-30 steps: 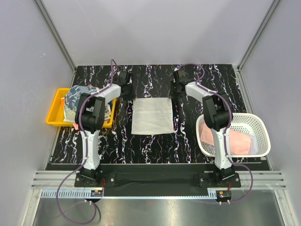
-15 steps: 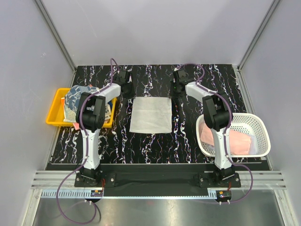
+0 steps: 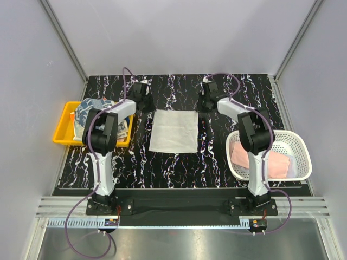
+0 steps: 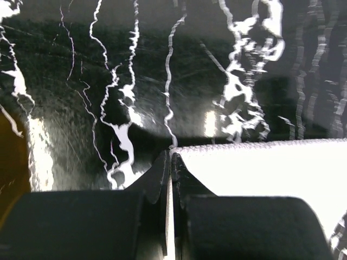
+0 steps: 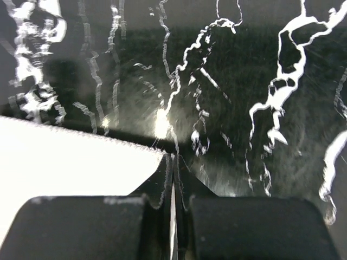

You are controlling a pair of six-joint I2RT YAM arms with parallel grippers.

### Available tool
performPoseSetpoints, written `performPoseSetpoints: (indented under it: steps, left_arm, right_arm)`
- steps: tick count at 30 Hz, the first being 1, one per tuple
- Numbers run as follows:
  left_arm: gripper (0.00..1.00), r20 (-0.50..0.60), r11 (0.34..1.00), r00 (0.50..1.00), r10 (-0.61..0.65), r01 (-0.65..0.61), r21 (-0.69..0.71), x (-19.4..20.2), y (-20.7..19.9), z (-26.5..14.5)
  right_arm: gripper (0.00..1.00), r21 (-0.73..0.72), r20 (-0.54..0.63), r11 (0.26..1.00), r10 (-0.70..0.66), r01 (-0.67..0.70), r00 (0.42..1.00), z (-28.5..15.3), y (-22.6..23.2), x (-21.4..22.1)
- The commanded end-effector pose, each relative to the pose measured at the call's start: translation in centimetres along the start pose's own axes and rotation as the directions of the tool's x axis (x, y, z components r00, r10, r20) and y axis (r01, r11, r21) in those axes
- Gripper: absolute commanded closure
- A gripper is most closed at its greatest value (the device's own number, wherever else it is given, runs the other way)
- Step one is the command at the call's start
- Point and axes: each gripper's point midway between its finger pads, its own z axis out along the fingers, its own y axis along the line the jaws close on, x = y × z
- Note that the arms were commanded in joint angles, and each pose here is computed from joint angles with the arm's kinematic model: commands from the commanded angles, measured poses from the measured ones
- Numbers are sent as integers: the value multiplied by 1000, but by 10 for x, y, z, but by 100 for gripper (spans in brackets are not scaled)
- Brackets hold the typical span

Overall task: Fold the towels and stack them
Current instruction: Fold the towel

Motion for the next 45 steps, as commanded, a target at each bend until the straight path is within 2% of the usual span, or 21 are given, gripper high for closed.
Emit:
performPoseSetpoints:
  steps: [1,7,11,16,25,32,45]
  left_arm:
    - [100,169,993,985,27,-46,108,-49,-30,-37]
    - [100,204,987,979,25,-56,151,-53,-40,-61]
    - [100,199,986,980,10,-42,160,-38,-36,-70]
    - [100,186,985,983,1,-33,168,-10,-26,-78]
    - [100,175,978,984,-23,-13,207,26,-19,-91]
    - [100,177,977,984,-13,-25,213,40,-16,-107]
    - [100,155,986,988,24,-49,160,71,-6,-126]
  right_arm:
    - [100,-81,207,996,-11,28,978,-46,21,-59]
    - [100,-126,253,992,10,23,967,-74,27,-55]
    - [100,-181,261,983,40,8,965,-89,33,-46]
    - [100,-237,214,972,63,-11,975,-96,38,-14]
    - [100,-243,165,970,56,-15,985,-116,48,33]
    - [100,-224,136,974,49,-17,989,-125,46,67]
    - [100,-222,108,974,64,-39,992,-139,40,96]
